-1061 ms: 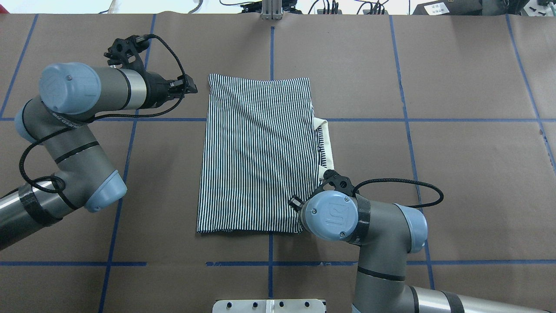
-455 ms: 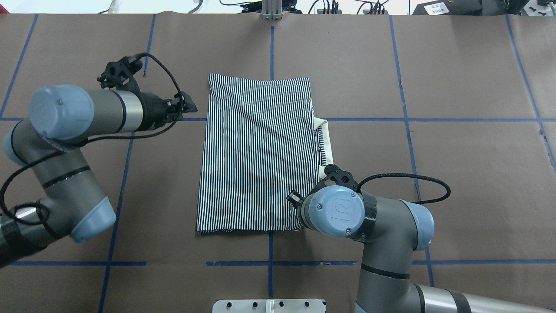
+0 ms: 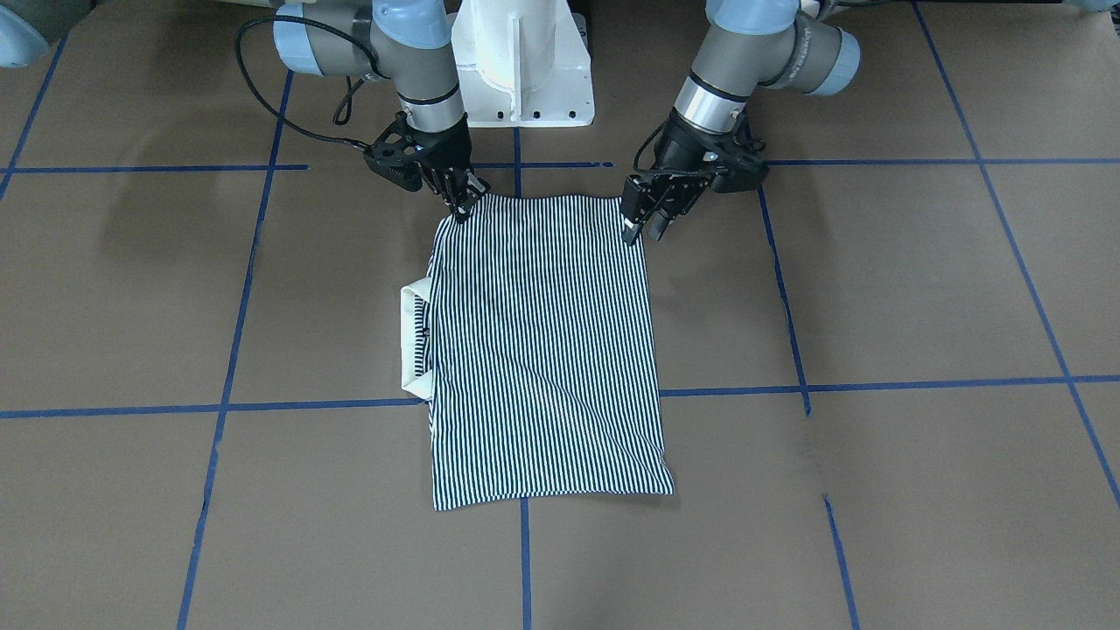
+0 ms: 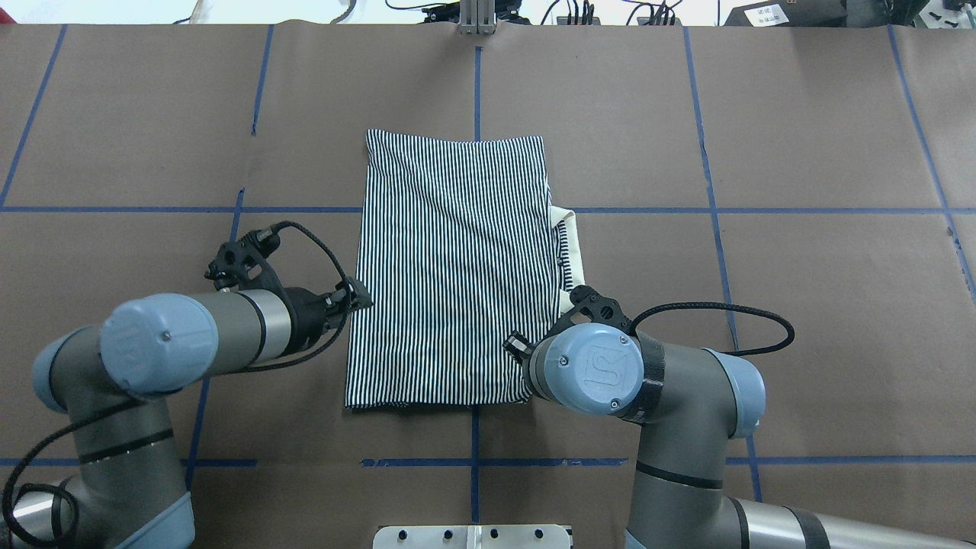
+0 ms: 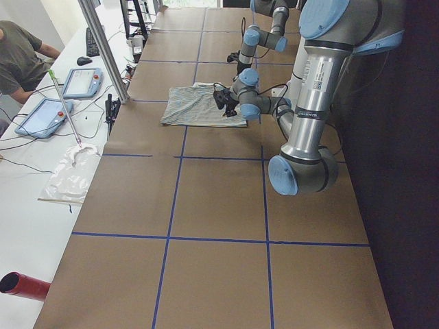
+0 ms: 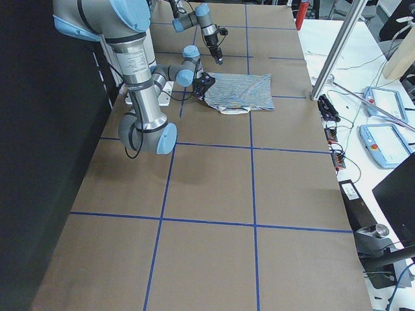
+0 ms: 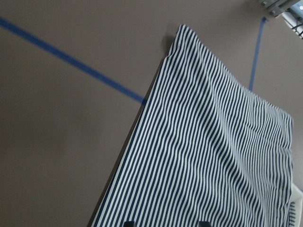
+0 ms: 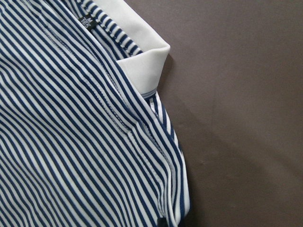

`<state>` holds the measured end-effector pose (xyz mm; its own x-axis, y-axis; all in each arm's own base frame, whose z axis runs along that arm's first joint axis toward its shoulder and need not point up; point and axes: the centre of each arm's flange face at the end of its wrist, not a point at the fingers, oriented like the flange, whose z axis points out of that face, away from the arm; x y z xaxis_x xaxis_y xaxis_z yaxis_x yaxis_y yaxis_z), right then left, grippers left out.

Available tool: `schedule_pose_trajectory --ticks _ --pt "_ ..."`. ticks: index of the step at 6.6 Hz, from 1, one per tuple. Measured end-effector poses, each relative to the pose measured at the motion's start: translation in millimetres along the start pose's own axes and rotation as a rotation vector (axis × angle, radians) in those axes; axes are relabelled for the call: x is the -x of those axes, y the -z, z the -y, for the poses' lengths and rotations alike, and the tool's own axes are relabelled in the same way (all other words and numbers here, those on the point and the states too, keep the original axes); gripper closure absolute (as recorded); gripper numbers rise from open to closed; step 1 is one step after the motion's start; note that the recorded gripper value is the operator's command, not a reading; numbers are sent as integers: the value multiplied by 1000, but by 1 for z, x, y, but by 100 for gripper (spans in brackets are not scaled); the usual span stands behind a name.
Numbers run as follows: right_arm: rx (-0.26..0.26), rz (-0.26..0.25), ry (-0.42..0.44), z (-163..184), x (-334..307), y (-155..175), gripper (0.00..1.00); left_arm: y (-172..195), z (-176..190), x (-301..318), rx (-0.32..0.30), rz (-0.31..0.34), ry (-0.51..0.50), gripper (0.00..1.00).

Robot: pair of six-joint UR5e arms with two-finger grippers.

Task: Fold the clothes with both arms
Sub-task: 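Bring the left gripper down to the shirt's other near corner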

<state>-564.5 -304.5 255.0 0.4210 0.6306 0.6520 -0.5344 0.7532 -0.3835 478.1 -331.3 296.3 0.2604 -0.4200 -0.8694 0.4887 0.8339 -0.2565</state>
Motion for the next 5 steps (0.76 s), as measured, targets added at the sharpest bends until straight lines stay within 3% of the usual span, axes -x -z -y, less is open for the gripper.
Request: schedule_pose_trajectory --ticks 2,5 --pt "0 -1 -3 3 0 0 100 -10 -36 16 15 79 21 39" --pt "0 -1 -4 4 1 0 100 -14 -52 28 16 155 15 44"
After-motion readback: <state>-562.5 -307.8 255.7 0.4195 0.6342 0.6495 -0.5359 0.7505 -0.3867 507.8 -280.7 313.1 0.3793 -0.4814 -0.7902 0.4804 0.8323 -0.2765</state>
